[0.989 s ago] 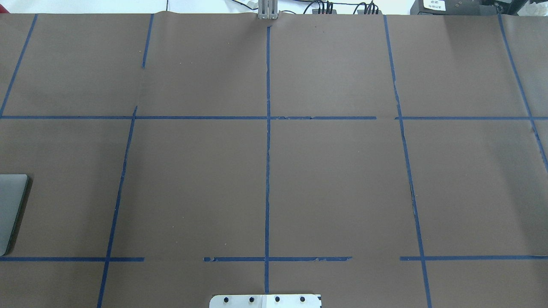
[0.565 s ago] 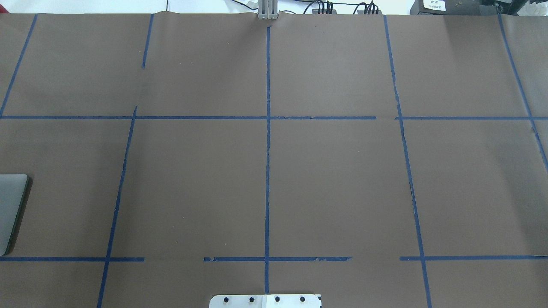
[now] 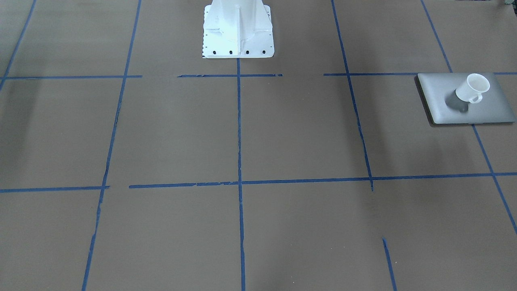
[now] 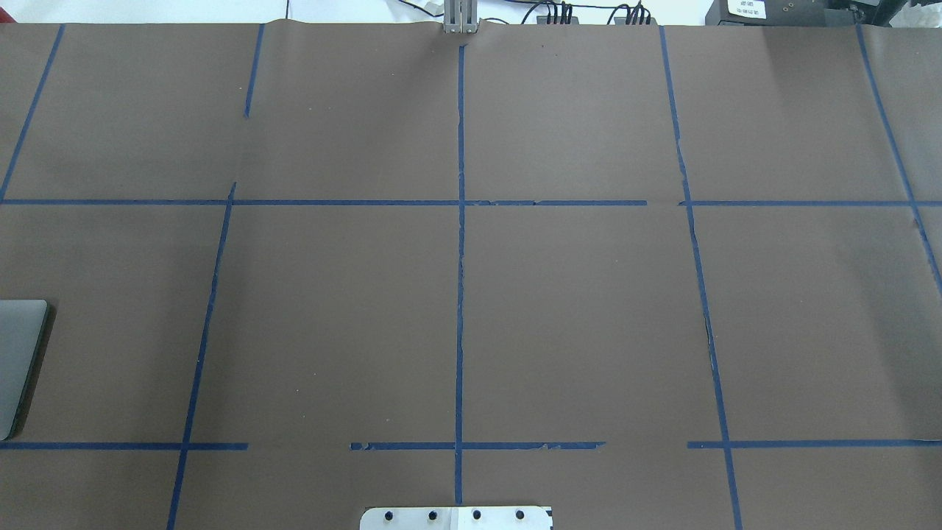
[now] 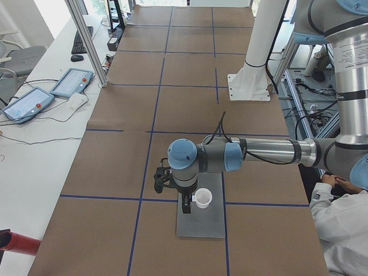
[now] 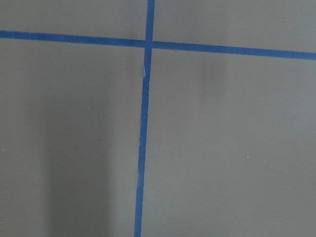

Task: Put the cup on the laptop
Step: 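Open the left gripper and hold it above the mug on the laptop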

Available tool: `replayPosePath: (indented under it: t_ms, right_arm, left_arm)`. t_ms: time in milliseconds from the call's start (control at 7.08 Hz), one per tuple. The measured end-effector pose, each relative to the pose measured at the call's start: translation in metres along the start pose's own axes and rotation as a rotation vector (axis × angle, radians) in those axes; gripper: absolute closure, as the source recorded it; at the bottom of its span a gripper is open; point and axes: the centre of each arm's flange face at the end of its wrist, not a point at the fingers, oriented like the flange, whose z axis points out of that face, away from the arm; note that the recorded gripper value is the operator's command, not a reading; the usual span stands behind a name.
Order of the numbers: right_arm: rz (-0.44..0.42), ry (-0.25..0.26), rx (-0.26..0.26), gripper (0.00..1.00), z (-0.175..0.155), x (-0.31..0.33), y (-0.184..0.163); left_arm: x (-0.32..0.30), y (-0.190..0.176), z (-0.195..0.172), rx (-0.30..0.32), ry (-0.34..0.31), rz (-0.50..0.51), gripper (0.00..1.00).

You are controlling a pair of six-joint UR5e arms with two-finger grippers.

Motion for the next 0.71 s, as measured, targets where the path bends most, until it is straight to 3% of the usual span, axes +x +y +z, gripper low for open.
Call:
replayPosePath:
  t_ms: [707]
  right_arm:
    - [0.0,0.0,0.0,0.0,0.0001,0.0001,0.0002]
  left_arm:
    - [0.0005,-0.0017,-0.0009,0.002,-0.004,0.001,0.0]
